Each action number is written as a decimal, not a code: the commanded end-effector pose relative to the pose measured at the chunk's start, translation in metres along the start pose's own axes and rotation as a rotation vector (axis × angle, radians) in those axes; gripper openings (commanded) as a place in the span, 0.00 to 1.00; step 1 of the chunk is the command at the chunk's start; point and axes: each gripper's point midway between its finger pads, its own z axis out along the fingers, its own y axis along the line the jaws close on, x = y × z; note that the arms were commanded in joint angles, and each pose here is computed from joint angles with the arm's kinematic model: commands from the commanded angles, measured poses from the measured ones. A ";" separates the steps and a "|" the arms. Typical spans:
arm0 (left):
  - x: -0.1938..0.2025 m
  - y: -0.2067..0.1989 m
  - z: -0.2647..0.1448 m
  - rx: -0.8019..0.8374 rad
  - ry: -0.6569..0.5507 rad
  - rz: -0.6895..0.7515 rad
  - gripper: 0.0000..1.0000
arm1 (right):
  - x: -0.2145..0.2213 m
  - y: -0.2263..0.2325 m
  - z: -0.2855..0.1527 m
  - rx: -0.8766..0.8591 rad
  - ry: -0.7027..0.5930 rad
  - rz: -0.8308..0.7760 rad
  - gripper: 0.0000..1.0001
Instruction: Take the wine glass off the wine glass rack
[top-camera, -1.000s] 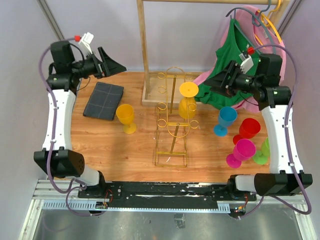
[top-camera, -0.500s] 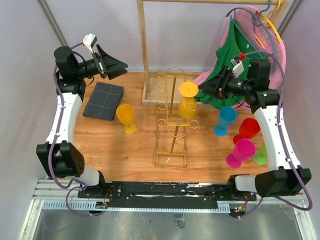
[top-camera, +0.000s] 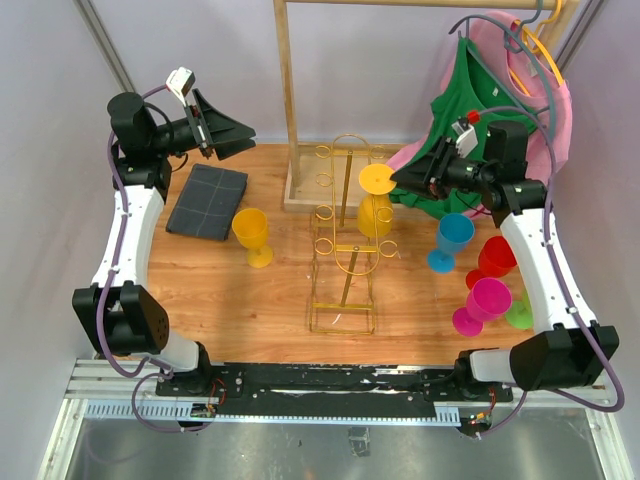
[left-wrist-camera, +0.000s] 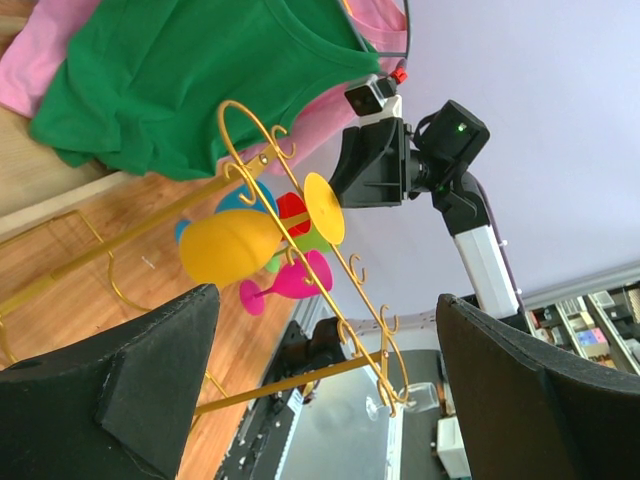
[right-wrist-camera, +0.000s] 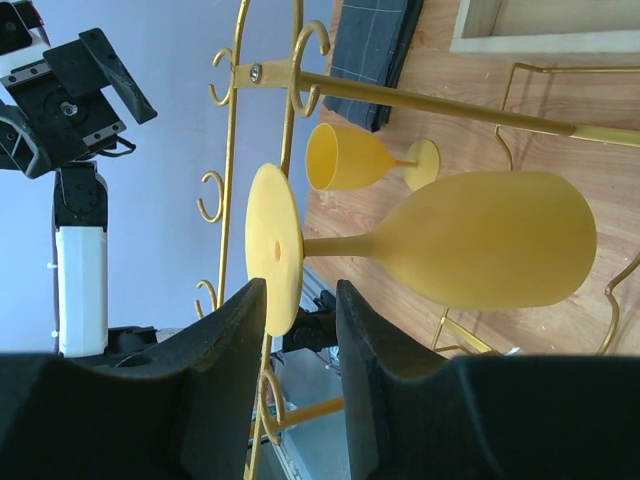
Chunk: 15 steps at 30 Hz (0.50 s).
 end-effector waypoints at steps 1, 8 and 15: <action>0.003 -0.009 -0.002 0.021 0.020 0.023 0.94 | 0.001 0.008 0.005 -0.037 0.004 -0.021 0.34; 0.004 -0.003 -0.002 0.015 0.027 0.014 0.93 | 0.001 0.009 0.005 -0.047 0.004 -0.022 0.14; 0.006 -0.003 -0.002 0.016 0.034 0.012 0.93 | 0.002 0.015 0.000 -0.053 -0.010 -0.032 0.01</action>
